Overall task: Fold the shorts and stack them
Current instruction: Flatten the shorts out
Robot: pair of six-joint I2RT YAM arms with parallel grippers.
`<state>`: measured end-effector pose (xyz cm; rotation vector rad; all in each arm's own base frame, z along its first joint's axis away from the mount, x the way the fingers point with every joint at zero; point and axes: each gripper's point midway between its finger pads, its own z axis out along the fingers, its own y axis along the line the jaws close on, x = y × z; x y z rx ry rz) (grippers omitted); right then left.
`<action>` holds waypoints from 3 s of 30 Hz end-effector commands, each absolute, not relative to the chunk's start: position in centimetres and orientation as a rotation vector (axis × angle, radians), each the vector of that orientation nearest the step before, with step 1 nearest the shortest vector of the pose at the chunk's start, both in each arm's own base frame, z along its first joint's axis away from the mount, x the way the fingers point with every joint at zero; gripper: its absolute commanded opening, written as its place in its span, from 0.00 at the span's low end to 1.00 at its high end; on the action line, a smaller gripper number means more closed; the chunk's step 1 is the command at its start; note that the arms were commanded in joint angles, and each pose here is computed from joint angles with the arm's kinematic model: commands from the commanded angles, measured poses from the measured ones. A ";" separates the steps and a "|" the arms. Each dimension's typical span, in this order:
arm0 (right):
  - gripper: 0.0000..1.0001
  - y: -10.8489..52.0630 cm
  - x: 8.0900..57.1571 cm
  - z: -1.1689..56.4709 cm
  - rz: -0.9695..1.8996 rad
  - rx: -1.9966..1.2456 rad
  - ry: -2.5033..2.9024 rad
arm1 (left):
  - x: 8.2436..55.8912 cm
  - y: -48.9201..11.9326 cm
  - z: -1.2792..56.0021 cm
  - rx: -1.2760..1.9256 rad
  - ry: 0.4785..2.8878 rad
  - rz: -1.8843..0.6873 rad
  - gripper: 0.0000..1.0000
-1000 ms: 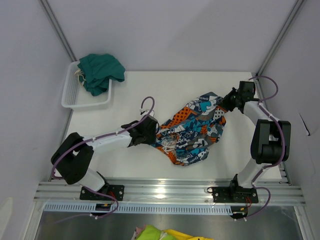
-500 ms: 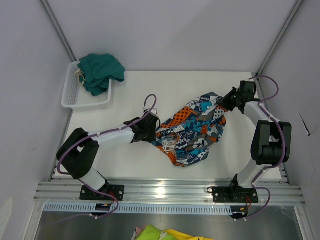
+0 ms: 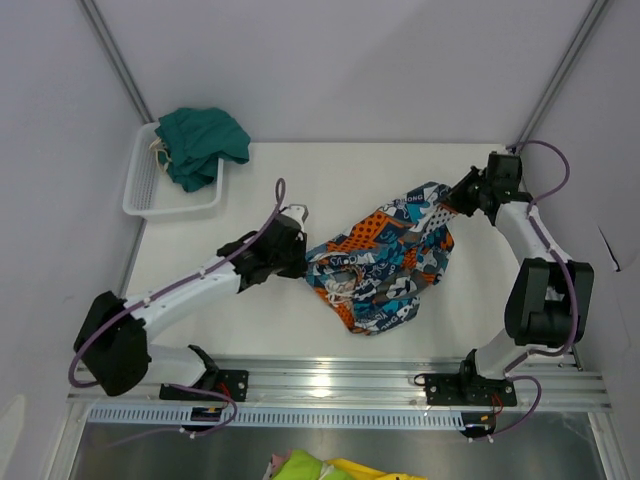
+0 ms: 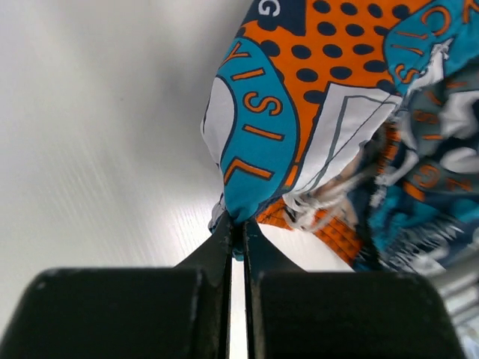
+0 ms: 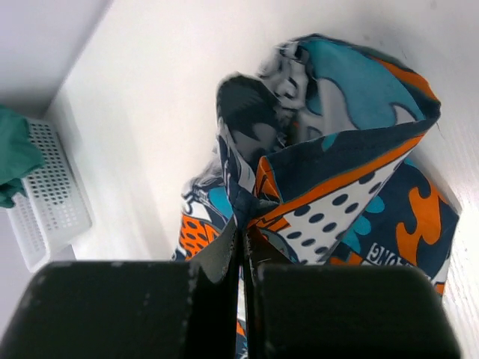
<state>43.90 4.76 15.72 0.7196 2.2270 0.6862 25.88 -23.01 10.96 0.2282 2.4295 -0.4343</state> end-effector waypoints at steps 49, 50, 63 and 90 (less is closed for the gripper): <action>0.00 3.4 21.7 55.0 0.715 0.311 1.182 | 16.4 -17.4 48.1 0.396 1.504 -0.845 0.00; 0.00 3.4 22.3 54.8 0.730 0.313 1.191 | 16.8 -17.8 48.3 0.389 1.511 -0.855 0.00; 0.00 6.1 21.2 60.3 0.744 0.148 1.169 | 13.4 -18.7 56.5 0.529 1.308 -1.004 0.00; 0.00 2.0 28.7 50.0 0.875 0.485 1.530 | 27.9 -17.8 45.1 0.171 1.770 -1.007 0.00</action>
